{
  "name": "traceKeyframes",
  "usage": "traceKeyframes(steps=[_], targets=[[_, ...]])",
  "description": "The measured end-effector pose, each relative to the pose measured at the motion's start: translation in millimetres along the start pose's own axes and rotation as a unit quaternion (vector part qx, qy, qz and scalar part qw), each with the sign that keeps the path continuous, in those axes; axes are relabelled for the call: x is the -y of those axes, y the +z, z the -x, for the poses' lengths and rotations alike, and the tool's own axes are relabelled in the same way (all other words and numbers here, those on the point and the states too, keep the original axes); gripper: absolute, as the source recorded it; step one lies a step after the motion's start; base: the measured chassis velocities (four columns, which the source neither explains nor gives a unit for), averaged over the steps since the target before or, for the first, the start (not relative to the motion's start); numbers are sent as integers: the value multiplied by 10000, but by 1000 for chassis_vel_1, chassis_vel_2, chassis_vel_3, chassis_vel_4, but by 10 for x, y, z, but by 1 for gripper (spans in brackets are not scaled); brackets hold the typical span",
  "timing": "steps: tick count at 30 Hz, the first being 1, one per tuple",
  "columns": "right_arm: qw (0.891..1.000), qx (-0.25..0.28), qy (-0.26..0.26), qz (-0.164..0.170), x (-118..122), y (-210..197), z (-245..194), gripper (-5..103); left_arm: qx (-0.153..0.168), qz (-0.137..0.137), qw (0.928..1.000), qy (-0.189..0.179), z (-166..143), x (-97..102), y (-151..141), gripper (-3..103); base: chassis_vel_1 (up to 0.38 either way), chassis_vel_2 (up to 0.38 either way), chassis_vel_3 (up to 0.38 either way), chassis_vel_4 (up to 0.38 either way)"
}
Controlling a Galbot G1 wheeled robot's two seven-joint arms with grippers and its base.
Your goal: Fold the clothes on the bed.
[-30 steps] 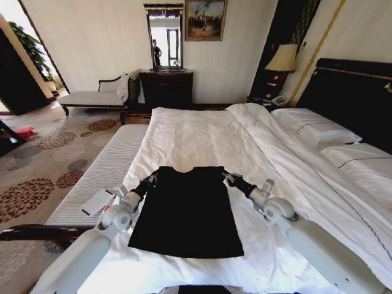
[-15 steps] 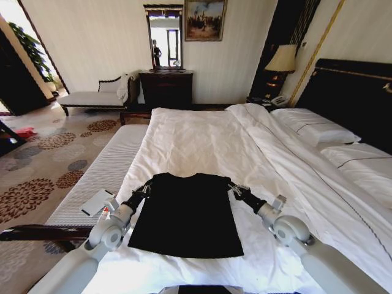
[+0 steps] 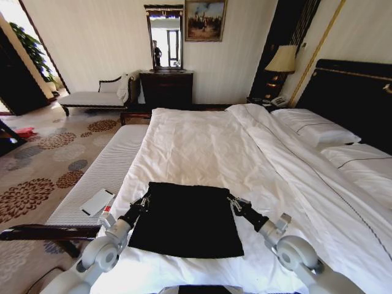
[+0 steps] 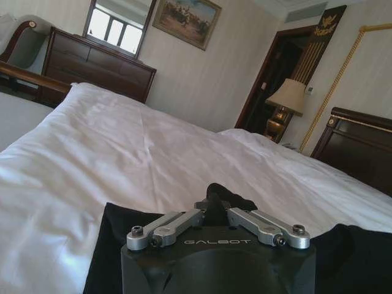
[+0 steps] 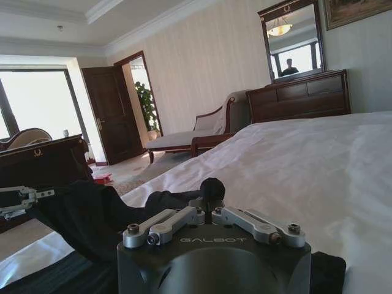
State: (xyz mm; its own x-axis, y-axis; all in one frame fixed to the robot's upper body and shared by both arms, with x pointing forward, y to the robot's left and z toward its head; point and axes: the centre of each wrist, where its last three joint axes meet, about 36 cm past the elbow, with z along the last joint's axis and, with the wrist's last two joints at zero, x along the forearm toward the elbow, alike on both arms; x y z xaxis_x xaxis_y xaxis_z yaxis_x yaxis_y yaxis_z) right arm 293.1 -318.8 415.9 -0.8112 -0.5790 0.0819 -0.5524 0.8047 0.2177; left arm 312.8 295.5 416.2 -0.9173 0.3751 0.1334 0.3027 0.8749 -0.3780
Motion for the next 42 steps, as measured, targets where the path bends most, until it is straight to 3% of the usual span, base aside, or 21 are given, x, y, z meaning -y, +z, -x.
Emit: traceKeyframes(steps=[9, 16, 42], targets=[[9998, -166, 117, 62, -131, 180, -213, 0, -56, 11, 10000, -36, -211, 47, 21, 1, 0, 0, 0, 0], [9996, -241, 140, 63, -230, 235, -341, 0, -179, -60, 9996, -213, -505, 24, 199, 1, 0, 0, 0, 0], [9986, -500, 150, 89, -448, 568, -537, 0, -380, 62, 9986, -368, -734, -146, 258, 1, 0, 0, 0, 0]])
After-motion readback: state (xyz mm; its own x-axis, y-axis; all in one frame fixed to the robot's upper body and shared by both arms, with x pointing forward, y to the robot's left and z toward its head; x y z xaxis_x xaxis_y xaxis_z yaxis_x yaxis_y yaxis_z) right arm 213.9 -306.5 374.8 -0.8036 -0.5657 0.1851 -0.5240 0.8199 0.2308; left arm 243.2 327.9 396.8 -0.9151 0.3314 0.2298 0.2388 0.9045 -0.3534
